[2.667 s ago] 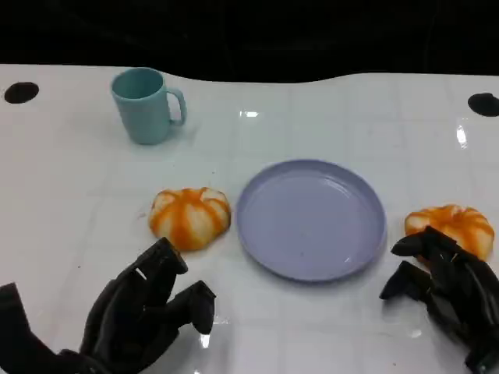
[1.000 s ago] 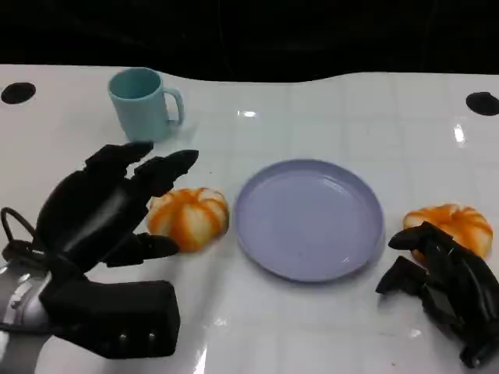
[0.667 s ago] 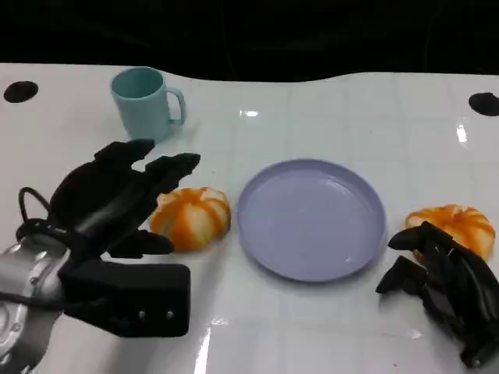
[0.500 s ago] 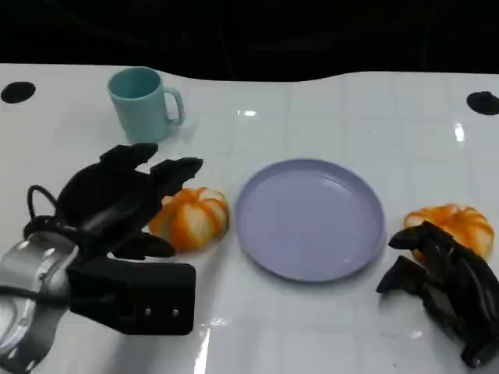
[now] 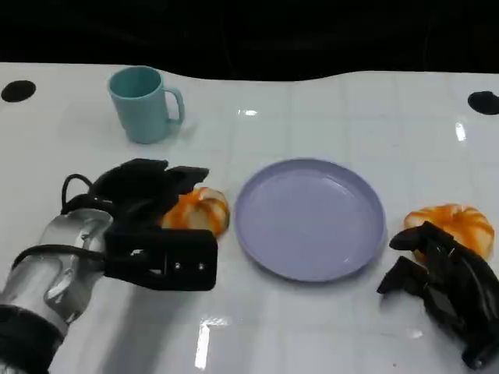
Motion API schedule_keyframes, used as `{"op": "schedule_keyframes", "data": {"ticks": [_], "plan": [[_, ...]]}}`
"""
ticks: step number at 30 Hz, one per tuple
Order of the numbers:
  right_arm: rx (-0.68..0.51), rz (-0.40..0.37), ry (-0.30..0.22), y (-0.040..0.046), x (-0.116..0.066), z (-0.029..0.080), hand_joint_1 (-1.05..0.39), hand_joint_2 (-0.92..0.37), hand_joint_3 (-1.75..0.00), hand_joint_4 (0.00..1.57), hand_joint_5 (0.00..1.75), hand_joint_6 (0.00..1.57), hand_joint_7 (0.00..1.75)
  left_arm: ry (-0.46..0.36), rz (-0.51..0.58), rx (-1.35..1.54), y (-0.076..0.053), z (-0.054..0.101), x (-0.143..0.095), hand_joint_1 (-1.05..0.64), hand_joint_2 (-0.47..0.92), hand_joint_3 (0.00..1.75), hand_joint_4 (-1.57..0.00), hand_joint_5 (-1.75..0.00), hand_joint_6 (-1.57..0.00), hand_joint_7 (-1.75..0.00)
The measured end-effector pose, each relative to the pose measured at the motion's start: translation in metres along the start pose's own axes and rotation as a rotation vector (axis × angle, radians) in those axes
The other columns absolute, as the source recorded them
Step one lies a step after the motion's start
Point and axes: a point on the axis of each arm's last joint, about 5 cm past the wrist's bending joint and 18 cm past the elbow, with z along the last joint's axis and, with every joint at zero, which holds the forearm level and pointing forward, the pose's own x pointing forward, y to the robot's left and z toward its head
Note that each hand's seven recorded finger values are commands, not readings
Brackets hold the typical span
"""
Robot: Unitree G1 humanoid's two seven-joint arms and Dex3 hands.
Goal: Grasp the bread from the table and place it into the plate.
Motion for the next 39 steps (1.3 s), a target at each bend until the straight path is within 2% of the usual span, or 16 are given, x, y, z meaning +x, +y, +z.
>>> {"op": "schedule_keyframes", "data": {"ticks": [4, 9, 15, 18, 20, 21, 25, 27, 29, 33, 34, 35, 36, 37, 38, 39], "plan": [[0.005, 0.013, 0.001, 0.0003, 0.0, 0.0, -0.54, -0.92, -0.2, 0.67, 1.55, 0.6, 1.24, 0.028, -0.041, -0.002, -0.009, 0.006, 0.015, -0.57, 0.82, 0.0, -0.05, -0.11, -0.19, -0.01], [0.002, 0.015, -0.003, 0.0001, -0.001, 0.0, -0.54, -0.92, -0.22, 0.67, 1.55, 0.61, 1.25, 0.031, -0.042, 0.01, -0.008, 0.008, 0.022, -0.58, 0.8, 0.0, -0.05, -0.11, -0.18, 0.0], [-0.013, 0.006, -0.008, -0.0003, -0.002, 0.0, -0.53, -0.92, -0.22, 0.68, 1.55, 0.63, 1.23, 0.092, -0.123, -0.016, -0.019, 0.012, 0.034, -0.5, 0.83, 0.01, -0.09, -0.12, -0.21, -0.01], [-0.011, 0.005, -0.009, -0.0002, -0.002, 0.0, -0.54, -0.92, -0.21, 0.68, 1.54, 0.63, 1.22, 0.101, -0.125, -0.033, -0.023, 0.011, 0.035, -0.43, 0.88, 0.02, -0.18, -0.15, -0.27, -0.03], [-0.011, 0.006, -0.009, -0.0002, -0.002, 0.0, -0.54, -0.92, -0.21, 0.68, 1.54, 0.63, 1.22, 0.102, -0.119, -0.037, -0.023, 0.011, 0.035, -0.3, 0.91, 0.04, -0.39, -0.23, -0.42, -0.06], [-0.01, 0.006, -0.008, -0.0002, -0.002, 0.0, -0.54, -0.92, -0.21, 0.69, 1.54, 0.63, 1.22, 0.1, -0.112, -0.044, -0.023, 0.011, 0.035, -0.29, 0.92, 0.05, -0.43, -0.24, -0.45, -0.06], [-0.01, 0.003, -0.008, -0.0003, -0.003, 0.0, -0.53, -0.92, -0.24, 0.68, 1.54, 0.62, 1.22, 0.109, -0.1, -0.08, -0.025, 0.011, 0.036, -0.31, 0.91, 0.03, -0.48, -0.25, -0.47, -0.05], [-0.014, 0.003, -0.011, -0.0004, -0.003, 0.0, -0.53, -0.92, -0.25, 0.68, 1.54, 0.61, 1.22, 0.114, -0.103, -0.086, -0.024, 0.011, 0.036, -0.32, 0.9, 0.02, -0.55, -0.28, -0.53, -0.06], [-0.015, 0.005, -0.012, -0.0004, -0.003, -0.001, -0.54, -0.92, -0.24, 0.67, 1.54, 0.61, 1.23, 0.118, -0.11, -0.088, -0.023, 0.011, 0.037, -0.35, 0.92, 0.04, -0.72, -0.44, -0.71, -0.08], [-0.015, 0.01, -0.012, -0.0005, -0.004, -0.001, -0.54, -0.92, -0.23, 0.67, 1.55, 0.61, 1.23, 0.116, -0.11, -0.08, -0.019, 0.011, 0.038, -0.36, 0.92, 0.04, -0.75, -0.5, -0.76, -0.08], [-0.014, 0.01, -0.012, -0.0005, -0.004, -0.001, -0.55, -0.92, -0.21, 0.67, 1.54, 0.62, 1.23, 0.117, -0.11, -0.079, -0.018, 0.011, 0.038, -0.32, 0.92, 0.24, -0.72, -0.82, -0.84, -0.27], [-0.012, 0.01, -0.011, -0.0005, -0.003, -0.001, -0.56, -0.92, -0.19, 0.67, 1.54, 0.62, 1.22, 0.118, -0.1, -0.073, -0.019, 0.011, 0.038, -0.31, 0.92, 0.42, -0.69, -1.06, -0.79, -0.64], [-0.01, 0.009, -0.009, -0.0005, -0.003, 0.0, -0.56, -0.92, -0.19, 0.67, 1.53, 0.62, 1.22, 0.117, -0.079, -0.062, -0.02, 0.011, 0.038, -0.3, 0.92, 0.48, -0.69, -1.15, -0.76, -0.79], [-0.007, 0.006, -0.005, -0.0003, -0.003, 0.0, -0.56, -0.92, -0.19, 0.67, 1.53, 0.62, 1.22, 0.116, -0.055, -0.049, -0.021, 0.011, 0.038, -0.3, 0.92, 0.51, -0.69, -1.19, -0.75, -0.88], [-0.004, 0.003, -0.002, -0.0002, -0.002, 0.0, -0.56, -0.92, -0.19, 0.66, 1.53, 0.63, 1.22, 0.116, -0.034, -0.039, -0.023, 0.011, 0.037, -0.28, 0.92, 0.48, -0.67, -1.19, -0.72, -0.87], [-0.003, 0.001, -0.001, -0.0001, -0.002, 0.001, -0.56, -0.92, -0.19, 0.67, 1.53, 0.63, 1.22, 0.116, -0.019, -0.028, -0.024, 0.011, 0.037, -0.25, 0.92, 0.44, -0.63, -1.51, -0.59, -1.31]]}}
